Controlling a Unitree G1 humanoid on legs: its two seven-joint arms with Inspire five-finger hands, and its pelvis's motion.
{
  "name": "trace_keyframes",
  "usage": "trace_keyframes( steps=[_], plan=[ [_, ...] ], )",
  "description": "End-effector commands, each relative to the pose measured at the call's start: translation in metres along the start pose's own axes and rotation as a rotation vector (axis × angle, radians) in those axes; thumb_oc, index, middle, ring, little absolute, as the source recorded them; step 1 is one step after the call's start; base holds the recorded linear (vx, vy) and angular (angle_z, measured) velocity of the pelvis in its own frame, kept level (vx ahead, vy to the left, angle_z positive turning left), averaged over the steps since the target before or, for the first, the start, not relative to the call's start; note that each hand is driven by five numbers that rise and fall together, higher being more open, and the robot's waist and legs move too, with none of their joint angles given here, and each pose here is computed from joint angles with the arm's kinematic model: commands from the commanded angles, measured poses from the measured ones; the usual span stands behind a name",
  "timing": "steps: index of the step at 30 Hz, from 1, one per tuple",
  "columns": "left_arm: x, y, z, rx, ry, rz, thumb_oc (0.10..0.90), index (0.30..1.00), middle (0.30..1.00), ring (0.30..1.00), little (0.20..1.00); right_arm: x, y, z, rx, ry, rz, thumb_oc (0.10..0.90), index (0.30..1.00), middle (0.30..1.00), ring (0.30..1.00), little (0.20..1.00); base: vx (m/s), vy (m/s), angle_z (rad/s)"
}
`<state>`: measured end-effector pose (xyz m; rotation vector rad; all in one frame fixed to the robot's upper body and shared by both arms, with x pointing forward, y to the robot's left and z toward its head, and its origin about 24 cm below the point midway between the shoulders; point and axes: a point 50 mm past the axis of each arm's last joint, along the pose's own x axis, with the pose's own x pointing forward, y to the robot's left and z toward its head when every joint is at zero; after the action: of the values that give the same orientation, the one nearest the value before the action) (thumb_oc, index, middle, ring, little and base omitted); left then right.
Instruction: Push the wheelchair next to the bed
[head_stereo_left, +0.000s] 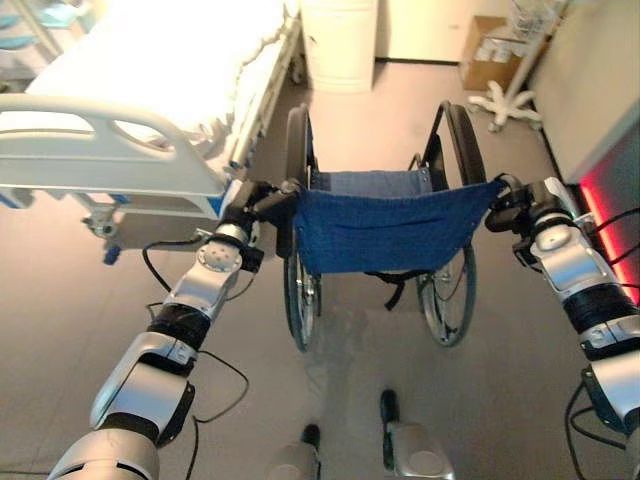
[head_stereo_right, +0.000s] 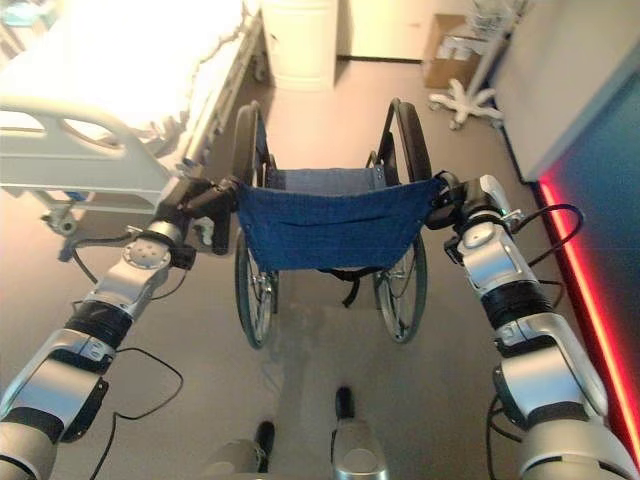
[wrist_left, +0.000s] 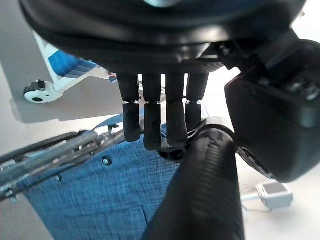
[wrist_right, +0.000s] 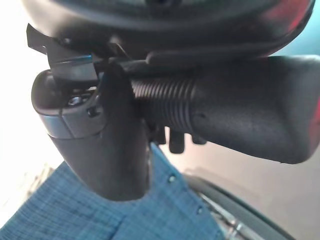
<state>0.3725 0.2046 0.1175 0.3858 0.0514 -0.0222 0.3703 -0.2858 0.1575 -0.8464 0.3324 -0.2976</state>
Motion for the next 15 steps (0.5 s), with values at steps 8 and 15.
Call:
trace_keyframes(
  steps=[8,15],
  plan=[
    [0.005,0.01,0.0,0.138,0.012,-0.008,0.4,0.3,0.3,0.3,0.3,-0.009,0.037,0.053,-0.193,-0.199,0.189,0.4,0.3,0.3,0.3,0.3,0.22,-0.153,0.19],
    [0.006,0.013,0.003,0.11,-0.01,0.002,0.4,0.3,0.3,0.3,0.3,-0.01,0.049,0.054,-0.201,-0.178,0.199,0.4,0.3,0.3,0.3,0.3,0.3,-0.06,0.01]
  ],
)
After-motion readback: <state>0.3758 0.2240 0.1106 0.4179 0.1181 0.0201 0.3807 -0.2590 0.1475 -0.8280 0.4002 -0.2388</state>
